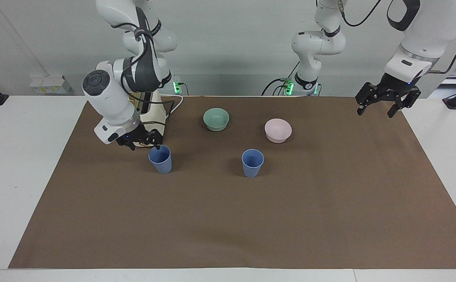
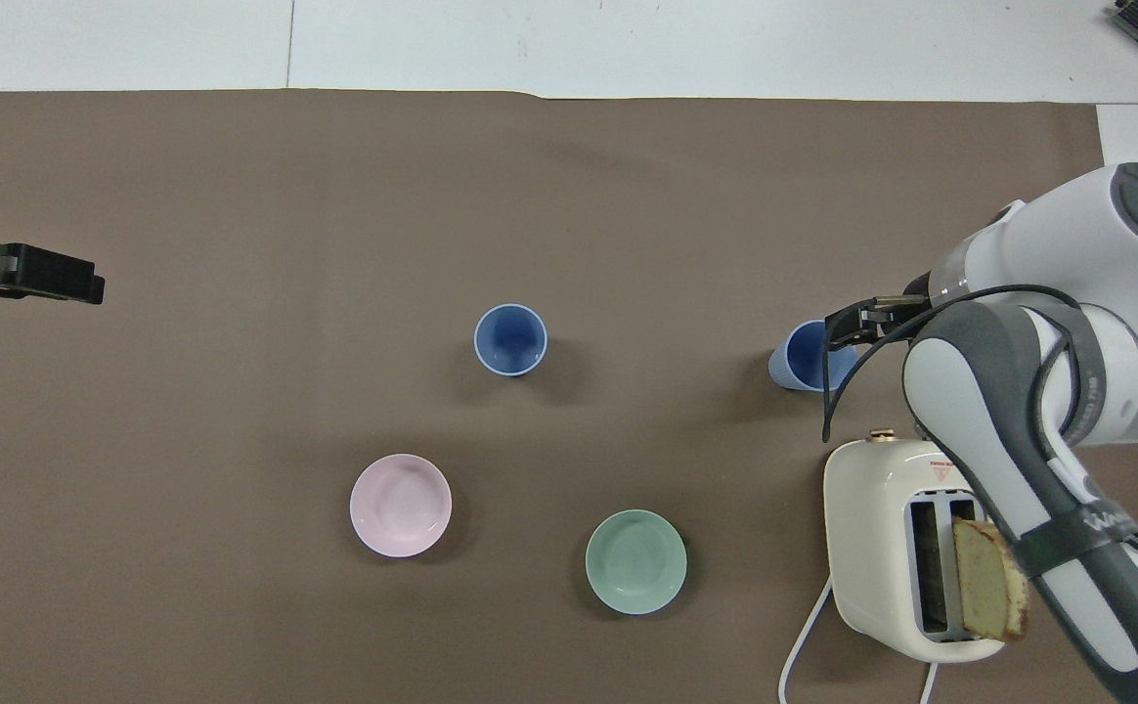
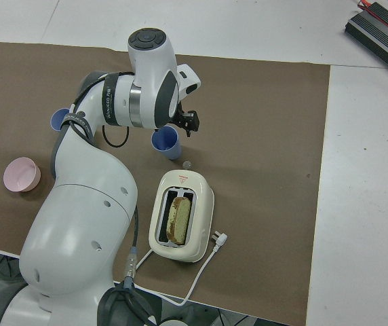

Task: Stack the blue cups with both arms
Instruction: 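Grasp the other blue cup with the right gripper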

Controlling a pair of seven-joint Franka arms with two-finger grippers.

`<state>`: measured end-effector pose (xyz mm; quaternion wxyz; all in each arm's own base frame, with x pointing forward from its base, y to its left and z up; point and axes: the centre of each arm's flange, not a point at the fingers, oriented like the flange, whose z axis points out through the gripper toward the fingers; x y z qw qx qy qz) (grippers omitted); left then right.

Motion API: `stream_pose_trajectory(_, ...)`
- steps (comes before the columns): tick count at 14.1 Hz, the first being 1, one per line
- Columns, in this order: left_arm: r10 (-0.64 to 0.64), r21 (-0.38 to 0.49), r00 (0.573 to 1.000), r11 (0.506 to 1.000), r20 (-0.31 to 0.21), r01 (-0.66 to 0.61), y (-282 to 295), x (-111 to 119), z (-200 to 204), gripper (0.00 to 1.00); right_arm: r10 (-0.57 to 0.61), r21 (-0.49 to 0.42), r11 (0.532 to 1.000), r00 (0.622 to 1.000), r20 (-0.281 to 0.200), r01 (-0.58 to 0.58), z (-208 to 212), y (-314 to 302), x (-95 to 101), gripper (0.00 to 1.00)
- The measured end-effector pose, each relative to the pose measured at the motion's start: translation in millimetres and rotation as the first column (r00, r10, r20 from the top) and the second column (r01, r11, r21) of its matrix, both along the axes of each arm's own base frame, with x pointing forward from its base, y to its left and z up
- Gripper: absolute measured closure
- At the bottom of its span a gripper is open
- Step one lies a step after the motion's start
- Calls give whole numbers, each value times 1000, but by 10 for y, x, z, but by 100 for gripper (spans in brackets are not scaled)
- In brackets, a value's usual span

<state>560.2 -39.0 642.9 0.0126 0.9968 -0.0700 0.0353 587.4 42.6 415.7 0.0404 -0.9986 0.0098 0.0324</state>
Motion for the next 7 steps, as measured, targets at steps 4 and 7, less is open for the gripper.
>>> stream_pose_trajectory(4, -5, 9, 998, 1000, -55, 6, -13, -76, -17, 0, -1, -2, 1000, 1000, 6, 1, -464, -23, 15, 0)
stream_pose_trajectory(7, -6, 11, 997, 1000, -77, 7, -12, -104, -38, 0, 20, -1, 1000, 1000, 0, -20, -655, 7, 39, 20)
